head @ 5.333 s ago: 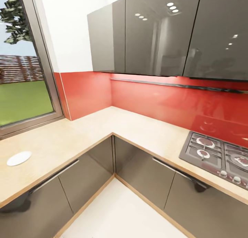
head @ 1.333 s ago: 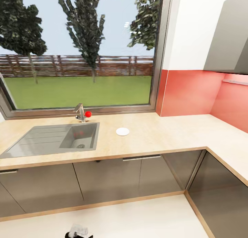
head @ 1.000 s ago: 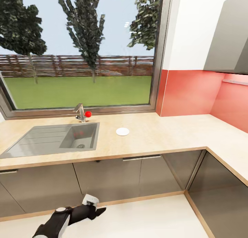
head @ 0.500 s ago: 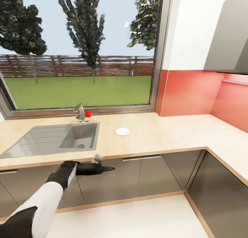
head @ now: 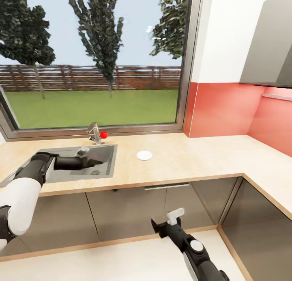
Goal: Set up a coffee station on the kitchen countertop: keep the coffee maker on the countertop, move the bottle of coffee from the kitchen shelf to the counter next to the coffee maker, place a paper coffee filter on top of the coffee maker, put the saucer next to the coffee maker with the coffee cup on the saucer, and place the electric kettle next to the coffee maker.
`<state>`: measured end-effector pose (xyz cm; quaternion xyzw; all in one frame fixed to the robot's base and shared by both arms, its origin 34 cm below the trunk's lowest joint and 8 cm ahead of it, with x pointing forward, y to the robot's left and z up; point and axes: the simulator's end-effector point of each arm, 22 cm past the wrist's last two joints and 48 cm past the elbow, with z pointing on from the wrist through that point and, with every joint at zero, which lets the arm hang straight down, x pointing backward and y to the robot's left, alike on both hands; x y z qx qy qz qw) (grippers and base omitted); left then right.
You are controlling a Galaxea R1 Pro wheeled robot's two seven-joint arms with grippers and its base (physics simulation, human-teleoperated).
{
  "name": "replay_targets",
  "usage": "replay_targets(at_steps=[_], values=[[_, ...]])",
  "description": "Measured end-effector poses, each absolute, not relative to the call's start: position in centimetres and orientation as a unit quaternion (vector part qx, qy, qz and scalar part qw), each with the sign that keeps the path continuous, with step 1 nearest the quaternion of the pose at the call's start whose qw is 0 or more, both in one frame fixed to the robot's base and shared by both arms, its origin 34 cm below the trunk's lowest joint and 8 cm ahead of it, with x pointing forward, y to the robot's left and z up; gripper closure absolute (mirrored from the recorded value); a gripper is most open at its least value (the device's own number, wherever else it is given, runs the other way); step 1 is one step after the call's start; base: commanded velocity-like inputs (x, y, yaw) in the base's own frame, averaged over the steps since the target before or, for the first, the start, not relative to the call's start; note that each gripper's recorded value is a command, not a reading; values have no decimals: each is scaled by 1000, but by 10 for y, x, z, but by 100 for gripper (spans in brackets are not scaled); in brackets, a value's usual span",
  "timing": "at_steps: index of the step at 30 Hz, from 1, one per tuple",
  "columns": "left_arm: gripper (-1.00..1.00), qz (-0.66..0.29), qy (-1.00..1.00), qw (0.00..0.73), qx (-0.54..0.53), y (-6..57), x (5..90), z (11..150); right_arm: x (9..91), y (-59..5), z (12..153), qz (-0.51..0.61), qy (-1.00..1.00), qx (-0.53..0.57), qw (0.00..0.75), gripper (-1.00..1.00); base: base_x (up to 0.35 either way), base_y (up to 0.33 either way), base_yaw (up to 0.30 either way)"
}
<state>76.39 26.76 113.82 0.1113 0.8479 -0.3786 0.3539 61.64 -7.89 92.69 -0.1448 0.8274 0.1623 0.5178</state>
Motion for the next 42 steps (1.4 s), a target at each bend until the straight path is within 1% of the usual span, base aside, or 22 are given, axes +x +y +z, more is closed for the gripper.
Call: replay_targets(at_steps=[4,5,8,11,14,15,20,23,28,37,42], values=[[-100,-356,858,353,106,278,766,1131,624,-44,987,195,807,-147,537,-100,0,0,0],[-100,-351,860,354,105,280,768,1130,624,-26,1031,233,800,-130,537,-100,0,0,0],[-100,-353,859,356,102,280,768,1131,628,-14,1069,275,798,-115,524,-100,0,0,0],[-100,-355,857,359,99,281,770,1134,653,-10,1118,307,782,-106,531,-100,0,0,0],[-100,-355,854,368,100,281,772,1141,677,-31,1148,328,780,-74,528,-100,0,0,0],[-100,-355,851,374,101,282,774,1146,686,-47,1153,332,785,-52,520,-100,0,0,0],[-100,-371,837,390,97,278,777,1160,698,-83,1153,334,795,-8,506,-100,11,0,0],[-100,-393,823,400,94,268,778,1170,702,-101,1152,332,797,14,504,-100,171,0,0],[-100,-412,815,396,98,244,779,1171,702,-106,1150,331,800,19,501,-100,289,0,0],[-100,-411,817,392,93,233,782,1165,702,-103,1131,329,812,20,482,-100,319,-36,0],[-100,-424,818,377,96,211,775,1149,701,-102,1119,326,820,22,469,-100,328,-62,0]])
